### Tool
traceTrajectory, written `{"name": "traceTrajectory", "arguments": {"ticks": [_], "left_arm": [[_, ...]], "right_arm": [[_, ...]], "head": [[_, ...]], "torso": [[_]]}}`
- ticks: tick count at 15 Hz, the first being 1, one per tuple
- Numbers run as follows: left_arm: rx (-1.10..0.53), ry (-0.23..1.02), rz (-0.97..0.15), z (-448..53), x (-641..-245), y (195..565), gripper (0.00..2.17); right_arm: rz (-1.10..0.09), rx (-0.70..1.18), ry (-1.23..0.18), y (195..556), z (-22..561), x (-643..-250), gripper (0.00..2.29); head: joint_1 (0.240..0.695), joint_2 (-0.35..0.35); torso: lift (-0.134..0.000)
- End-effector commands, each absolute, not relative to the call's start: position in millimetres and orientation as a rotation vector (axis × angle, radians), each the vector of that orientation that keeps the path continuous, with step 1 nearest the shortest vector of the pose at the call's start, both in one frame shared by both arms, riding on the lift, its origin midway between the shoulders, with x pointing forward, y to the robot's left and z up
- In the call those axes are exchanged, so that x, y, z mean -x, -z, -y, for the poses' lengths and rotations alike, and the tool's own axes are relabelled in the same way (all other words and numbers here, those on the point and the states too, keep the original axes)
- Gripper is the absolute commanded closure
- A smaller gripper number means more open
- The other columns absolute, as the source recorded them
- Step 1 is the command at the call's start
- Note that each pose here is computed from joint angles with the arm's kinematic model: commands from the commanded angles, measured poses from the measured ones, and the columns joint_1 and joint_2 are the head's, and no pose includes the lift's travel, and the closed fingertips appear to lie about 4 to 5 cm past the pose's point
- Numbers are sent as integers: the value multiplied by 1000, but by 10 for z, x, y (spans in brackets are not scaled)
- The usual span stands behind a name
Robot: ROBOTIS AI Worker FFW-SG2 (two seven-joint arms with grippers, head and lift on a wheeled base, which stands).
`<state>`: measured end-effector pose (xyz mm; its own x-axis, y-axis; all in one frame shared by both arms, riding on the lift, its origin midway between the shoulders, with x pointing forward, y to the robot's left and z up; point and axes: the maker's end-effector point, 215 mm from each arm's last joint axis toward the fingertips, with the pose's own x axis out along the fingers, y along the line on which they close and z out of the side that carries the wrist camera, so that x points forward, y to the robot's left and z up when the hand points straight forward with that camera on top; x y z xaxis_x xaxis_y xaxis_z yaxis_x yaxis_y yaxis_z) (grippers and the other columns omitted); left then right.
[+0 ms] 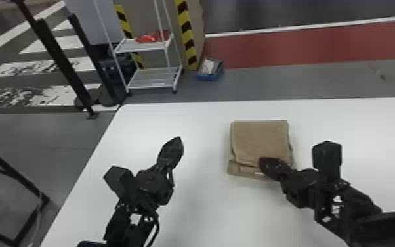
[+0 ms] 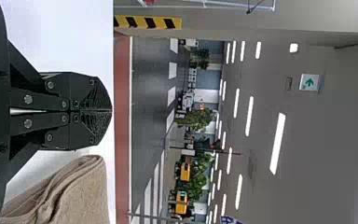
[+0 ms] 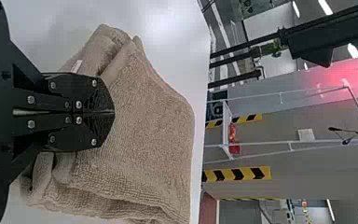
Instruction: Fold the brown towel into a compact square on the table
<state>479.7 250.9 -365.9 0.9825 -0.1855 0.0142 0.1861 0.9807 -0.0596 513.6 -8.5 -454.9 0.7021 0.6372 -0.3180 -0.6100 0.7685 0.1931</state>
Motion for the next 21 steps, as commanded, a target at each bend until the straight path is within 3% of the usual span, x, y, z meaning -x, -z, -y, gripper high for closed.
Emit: {"name": "traceTrajectory", "arguments": {"ticks": [1, 9, 11, 12, 13, 14, 15, 16, 17, 21], "left_arm": [[61, 187, 9, -2510, -4798, 3657, 2115], [66, 200, 17, -2443, -4768, 3608, 2115], [63, 202, 36, -2427, -4729, 3497, 2115], [60, 200, 50, -2421, -4717, 3411, 2111], [59, 203, 61, -2392, -4691, 3341, 1926], [54, 205, 70, -2368, -4667, 3288, 1700], [50, 208, 82, -2336, -4645, 3230, 1170], [50, 210, 88, -2329, -4631, 3200, 410], [52, 197, 94, -2349, -4621, 3180, -1], [-9, 118, 170, -2466, -4462, 2921, 26]], "right_arm": [[-399, -90, -691, 4645, 100, -5002, 2233], [-351, -117, -679, 4245, 247, -4929, 2229], [-296, -140, -665, 3970, 362, -4955, 1895], [-265, -135, -652, 3816, 445, -4994, 1521], [-249, -140, -636, 3734, 535, -5035, 778], [-243, -136, -620, 3688, 622, -5069, 188], [-238, -121, -597, 3621, 748, -5098, -2], [-230, -112, -558, 3581, 879, -5110, -2], [-220, -94, -480, 3551, 1112, -5149, -2], [-46, -66, -315, 3180, 1810, -4984, 29]], "head": [[695, 264], [695, 255], [695, 249], [695, 246], [695, 241], [695, 234], [695, 216], [695, 203], [695, 189], [695, 122]], "torso": [[-123], [-123], [-123], [-123], [-123], [-123], [-123], [-123], [-123], [-123]]}}
